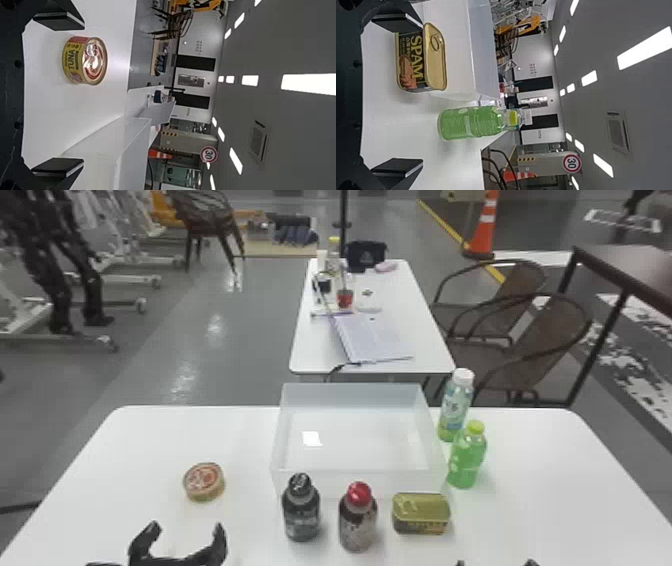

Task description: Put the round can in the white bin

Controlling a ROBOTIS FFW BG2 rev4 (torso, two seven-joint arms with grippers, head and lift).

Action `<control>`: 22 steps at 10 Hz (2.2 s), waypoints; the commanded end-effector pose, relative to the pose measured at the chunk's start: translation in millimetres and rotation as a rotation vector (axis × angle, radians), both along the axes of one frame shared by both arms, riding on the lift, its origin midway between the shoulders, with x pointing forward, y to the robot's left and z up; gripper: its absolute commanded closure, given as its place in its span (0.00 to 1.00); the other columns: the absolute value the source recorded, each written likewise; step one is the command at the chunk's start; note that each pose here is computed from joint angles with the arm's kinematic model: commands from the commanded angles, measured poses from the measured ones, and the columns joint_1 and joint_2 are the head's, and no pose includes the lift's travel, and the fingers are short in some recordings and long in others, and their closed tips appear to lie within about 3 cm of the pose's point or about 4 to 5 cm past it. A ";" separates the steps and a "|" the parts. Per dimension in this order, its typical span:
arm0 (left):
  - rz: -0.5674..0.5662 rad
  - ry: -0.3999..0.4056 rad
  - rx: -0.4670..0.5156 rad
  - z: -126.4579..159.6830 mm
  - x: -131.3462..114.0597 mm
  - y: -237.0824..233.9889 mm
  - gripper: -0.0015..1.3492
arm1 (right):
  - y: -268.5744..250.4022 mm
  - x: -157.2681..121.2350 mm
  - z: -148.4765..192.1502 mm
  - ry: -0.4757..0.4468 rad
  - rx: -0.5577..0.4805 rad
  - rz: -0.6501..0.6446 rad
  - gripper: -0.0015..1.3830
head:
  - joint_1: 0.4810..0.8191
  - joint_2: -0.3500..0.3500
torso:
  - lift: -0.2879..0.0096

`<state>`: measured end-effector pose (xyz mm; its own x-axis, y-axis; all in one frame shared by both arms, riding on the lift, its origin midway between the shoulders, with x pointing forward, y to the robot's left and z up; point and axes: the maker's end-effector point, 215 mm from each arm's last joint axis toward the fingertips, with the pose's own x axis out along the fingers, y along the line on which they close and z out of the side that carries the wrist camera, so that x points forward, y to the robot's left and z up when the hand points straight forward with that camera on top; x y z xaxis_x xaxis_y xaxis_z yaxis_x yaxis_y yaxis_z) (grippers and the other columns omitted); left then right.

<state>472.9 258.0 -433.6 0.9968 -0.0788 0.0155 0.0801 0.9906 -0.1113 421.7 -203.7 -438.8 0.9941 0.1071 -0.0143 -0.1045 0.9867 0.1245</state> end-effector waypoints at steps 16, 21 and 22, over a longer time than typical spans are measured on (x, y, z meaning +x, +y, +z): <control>-0.084 0.155 0.128 -29.9 77.9 1.5 0.08 | 1.4 2.6 -0.7 0.001 0.012 -0.002 0.07 | 0.20 0.50 | 0.63; -0.071 0.255 0.176 -42.7 109.4 30.3 0.08 | 4.9 6.2 0.7 -0.004 0.015 0.004 0.07 | 0.20 0.50 | 0.63; -0.082 0.264 0.180 -43.3 115.3 33.9 0.08 | 4.9 6.8 1.4 -0.005 0.015 0.005 0.07 | 0.20 0.50 | 0.63</control>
<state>584.6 288.1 -476.6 0.9560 -0.1389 -0.2586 0.1531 0.9876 0.0355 428.4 -198.8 -437.7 0.9937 0.1117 -0.0078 -0.1096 0.9842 0.1390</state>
